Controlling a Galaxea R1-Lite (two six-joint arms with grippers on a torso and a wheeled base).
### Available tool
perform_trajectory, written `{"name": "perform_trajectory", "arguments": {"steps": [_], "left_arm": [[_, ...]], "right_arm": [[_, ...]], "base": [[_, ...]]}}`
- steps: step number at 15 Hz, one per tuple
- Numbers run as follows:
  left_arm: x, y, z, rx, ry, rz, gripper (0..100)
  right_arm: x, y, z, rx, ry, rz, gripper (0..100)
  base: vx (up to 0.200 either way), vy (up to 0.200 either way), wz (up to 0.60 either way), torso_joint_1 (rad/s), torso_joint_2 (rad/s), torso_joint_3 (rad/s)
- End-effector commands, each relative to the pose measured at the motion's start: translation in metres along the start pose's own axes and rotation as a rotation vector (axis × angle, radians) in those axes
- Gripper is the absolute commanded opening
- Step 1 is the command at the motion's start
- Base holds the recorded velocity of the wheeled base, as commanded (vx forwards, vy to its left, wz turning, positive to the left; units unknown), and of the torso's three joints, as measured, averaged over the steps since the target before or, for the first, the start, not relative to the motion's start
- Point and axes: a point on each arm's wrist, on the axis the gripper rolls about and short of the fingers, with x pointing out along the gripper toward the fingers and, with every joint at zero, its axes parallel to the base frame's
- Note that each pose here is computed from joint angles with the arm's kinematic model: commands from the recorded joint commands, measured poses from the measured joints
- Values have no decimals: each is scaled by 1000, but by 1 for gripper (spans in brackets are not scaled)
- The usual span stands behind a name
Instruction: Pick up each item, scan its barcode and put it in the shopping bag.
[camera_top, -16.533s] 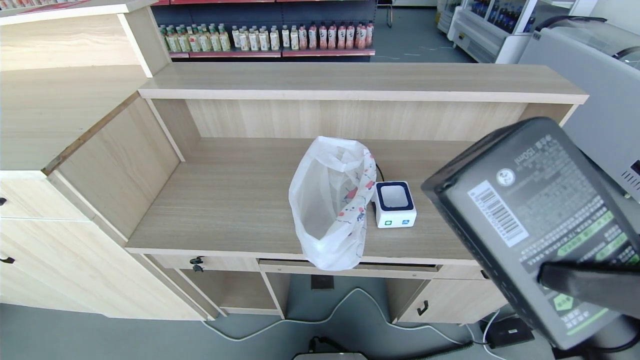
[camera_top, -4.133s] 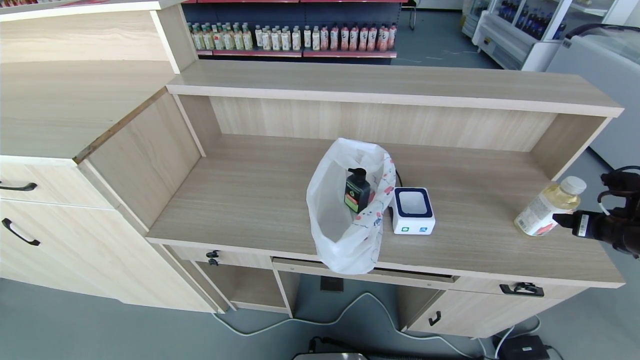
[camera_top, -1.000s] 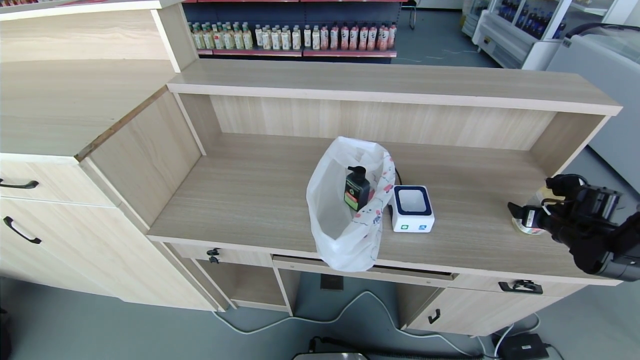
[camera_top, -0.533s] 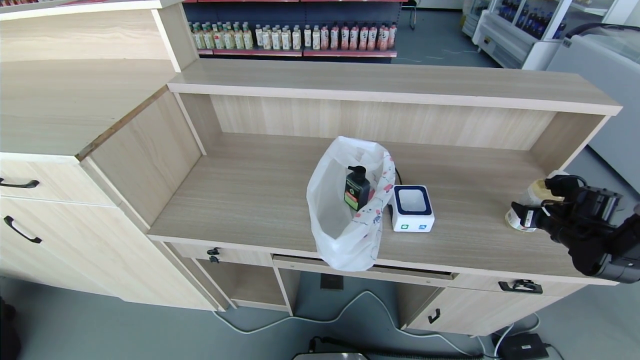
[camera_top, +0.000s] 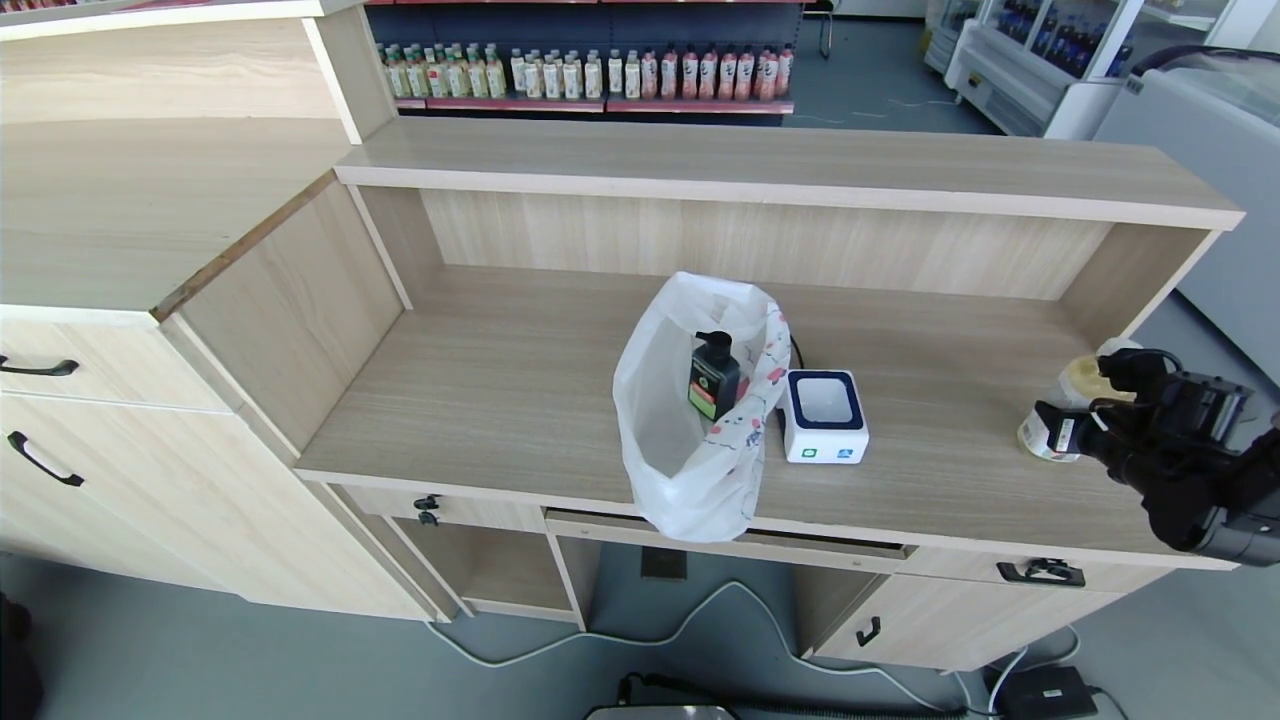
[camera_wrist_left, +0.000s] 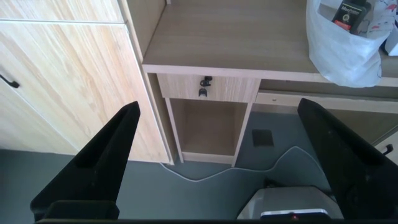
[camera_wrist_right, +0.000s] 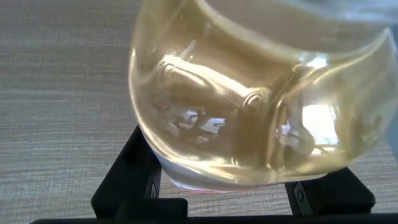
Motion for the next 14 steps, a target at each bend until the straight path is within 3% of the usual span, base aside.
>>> {"name": "perform_trajectory", "arguments": {"steps": [1, 4, 6, 10, 14], "left_arm": [[0, 0, 0, 0, -1, 1, 100], [0, 0, 0, 0, -2, 1, 100], [0, 0, 0, 0, -1, 1, 100], [0, 0, 0, 0, -2, 1, 100], [0, 0, 0, 0, -1, 1, 100]], "right_arm": [[-9, -5, 31, 6, -48, 18, 0], [-86, -4, 125, 82, -10, 393, 0], [-134, 3, 163, 97, -13, 575, 0], [-192, 39, 209, 155, -110, 1012, 0], [-252, 95, 234, 300, -46, 1319, 0]], "base": [[0, 0, 0, 0, 0, 0], [0, 0, 0, 0, 0, 0], [0, 0, 0, 0, 0, 0], [0, 0, 0, 0, 0, 0], [0, 0, 0, 0, 0, 0]]}}
